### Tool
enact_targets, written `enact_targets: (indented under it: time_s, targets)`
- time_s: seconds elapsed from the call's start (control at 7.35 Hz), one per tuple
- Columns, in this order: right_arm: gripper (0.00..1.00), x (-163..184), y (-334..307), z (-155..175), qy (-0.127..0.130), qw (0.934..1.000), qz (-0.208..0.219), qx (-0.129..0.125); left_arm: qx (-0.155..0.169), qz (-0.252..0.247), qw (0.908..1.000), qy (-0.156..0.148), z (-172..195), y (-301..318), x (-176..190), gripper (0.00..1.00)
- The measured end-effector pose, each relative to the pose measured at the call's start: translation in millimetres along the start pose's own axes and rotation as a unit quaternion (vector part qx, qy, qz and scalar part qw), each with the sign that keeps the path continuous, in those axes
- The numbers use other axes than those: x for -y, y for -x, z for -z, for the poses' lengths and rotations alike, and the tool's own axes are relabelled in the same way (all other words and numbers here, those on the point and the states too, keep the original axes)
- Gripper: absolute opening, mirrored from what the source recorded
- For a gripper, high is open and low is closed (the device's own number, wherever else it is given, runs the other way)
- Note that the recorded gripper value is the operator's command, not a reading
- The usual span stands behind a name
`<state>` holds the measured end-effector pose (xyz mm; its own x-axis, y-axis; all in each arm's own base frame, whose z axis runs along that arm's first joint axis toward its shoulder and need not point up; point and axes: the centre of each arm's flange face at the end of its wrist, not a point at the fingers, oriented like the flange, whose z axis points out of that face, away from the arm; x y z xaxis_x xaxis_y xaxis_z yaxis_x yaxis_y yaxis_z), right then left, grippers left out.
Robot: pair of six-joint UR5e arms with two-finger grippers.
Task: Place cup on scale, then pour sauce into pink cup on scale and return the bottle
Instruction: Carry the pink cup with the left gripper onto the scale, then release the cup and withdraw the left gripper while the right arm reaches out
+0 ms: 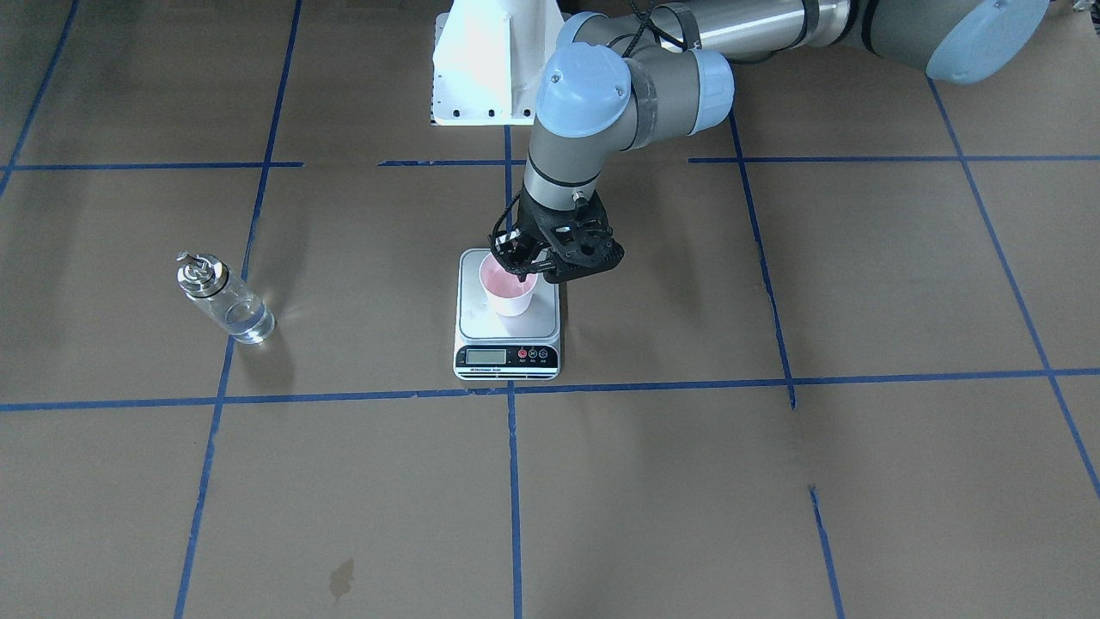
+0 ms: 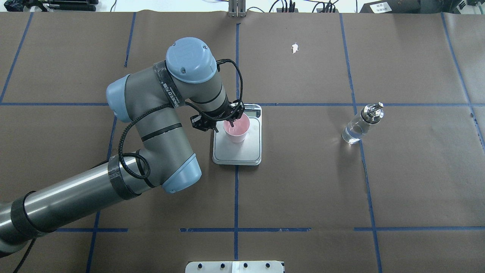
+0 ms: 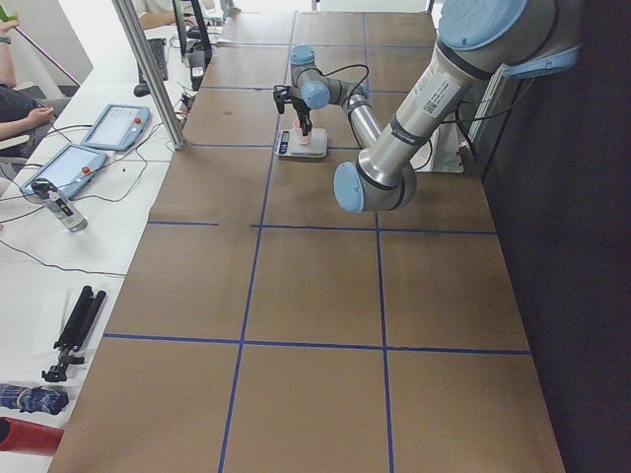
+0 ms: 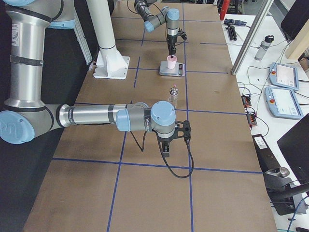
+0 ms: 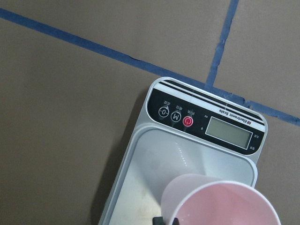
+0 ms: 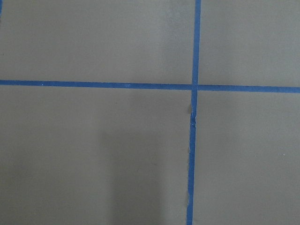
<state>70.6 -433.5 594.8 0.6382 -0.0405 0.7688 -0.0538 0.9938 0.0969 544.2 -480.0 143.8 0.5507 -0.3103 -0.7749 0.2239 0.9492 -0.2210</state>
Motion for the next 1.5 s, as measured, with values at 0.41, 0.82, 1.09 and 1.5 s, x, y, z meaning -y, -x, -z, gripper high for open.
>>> enact_targets:
  time_s: [0.41,0.82,1.09,1.5]
  targets:
    - [1.00,0,21,17,-0.005,1.0000,0.003,0.006,-0.024,-0.014,0.9996,-0.008,37,0,-2,0.99]
    - [1.00,-23,73,58,-0.002,0.9996,-0.025,0.016,-0.017,-0.040,0.9988,-0.023,76,14,8,0.99]
    - [1.00,-37,120,75,-0.013,0.9977,-0.057,0.036,-0.016,-0.062,0.9974,-0.033,97,36,15,0.99]
    - [1.00,-49,195,46,-0.022,0.9946,-0.090,0.048,0.002,-0.116,0.9916,-0.056,136,103,31,0.99]
